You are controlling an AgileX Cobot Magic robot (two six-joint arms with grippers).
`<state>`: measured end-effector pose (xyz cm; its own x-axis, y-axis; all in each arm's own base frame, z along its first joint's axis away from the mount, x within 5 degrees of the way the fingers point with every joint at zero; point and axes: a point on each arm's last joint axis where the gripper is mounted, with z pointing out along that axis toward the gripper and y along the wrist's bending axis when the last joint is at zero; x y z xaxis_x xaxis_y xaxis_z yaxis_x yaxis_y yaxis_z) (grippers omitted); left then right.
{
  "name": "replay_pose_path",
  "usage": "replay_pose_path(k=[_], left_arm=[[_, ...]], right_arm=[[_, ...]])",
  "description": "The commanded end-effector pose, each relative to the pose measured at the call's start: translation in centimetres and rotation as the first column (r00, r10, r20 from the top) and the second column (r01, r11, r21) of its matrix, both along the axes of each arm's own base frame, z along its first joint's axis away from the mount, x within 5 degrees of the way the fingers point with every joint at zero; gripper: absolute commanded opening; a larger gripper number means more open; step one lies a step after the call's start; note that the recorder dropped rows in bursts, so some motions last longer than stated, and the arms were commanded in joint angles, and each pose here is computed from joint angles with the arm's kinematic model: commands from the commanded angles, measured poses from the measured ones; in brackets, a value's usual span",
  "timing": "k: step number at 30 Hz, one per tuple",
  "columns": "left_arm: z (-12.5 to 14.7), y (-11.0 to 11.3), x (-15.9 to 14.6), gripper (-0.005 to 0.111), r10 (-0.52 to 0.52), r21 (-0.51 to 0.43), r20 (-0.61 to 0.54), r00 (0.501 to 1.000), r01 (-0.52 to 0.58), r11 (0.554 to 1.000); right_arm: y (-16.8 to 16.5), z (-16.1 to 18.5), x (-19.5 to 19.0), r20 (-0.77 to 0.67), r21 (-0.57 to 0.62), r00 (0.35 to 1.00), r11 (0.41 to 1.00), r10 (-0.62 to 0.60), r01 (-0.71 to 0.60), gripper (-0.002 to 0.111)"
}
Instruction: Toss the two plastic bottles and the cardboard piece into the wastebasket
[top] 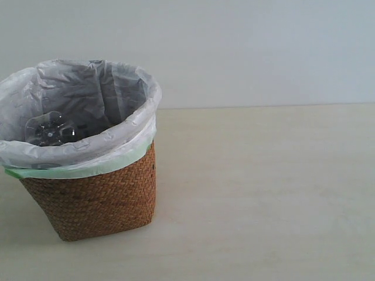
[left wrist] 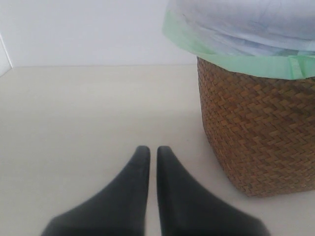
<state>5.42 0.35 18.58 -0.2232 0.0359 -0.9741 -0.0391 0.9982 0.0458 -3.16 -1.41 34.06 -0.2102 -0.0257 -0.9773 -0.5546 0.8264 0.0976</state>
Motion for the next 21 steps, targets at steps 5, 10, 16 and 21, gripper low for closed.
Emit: replay_pose_path(k=[5, 10, 16, 21], left_arm=[[-0.02, -0.05, 0.01, 0.005, -0.006, -0.006, 0.006, 1.000, 0.006, 1.000], [-0.02, -0.05, 0.01, 0.005, -0.006, -0.006, 0.006, 1.000, 0.006, 1.000], [-0.02, -0.05, 0.01, 0.005, -0.006, -0.006, 0.006, 1.000, 0.006, 1.000], [-0.02, -0.05, 0.01, 0.005, -0.006, -0.006, 0.006, 1.000, 0.006, 1.000]], right_arm=[[-0.11, 0.08, -0.17, 0.003, -0.001, 1.000, 1.000, 0.001, -0.001, 0.000], [-0.09, 0.09, -0.19, 0.002, 0.001, 1.000, 1.000, 0.004, -0.004, 0.000], [-0.02, 0.04, -0.18, -0.002, 0.004, 1.000, 1.000, 0.006, -0.006, 0.000], [0.02, 0.04, -0.20, -0.002, 0.004, 1.000, 1.000, -0.007, 0.007, 0.000]])
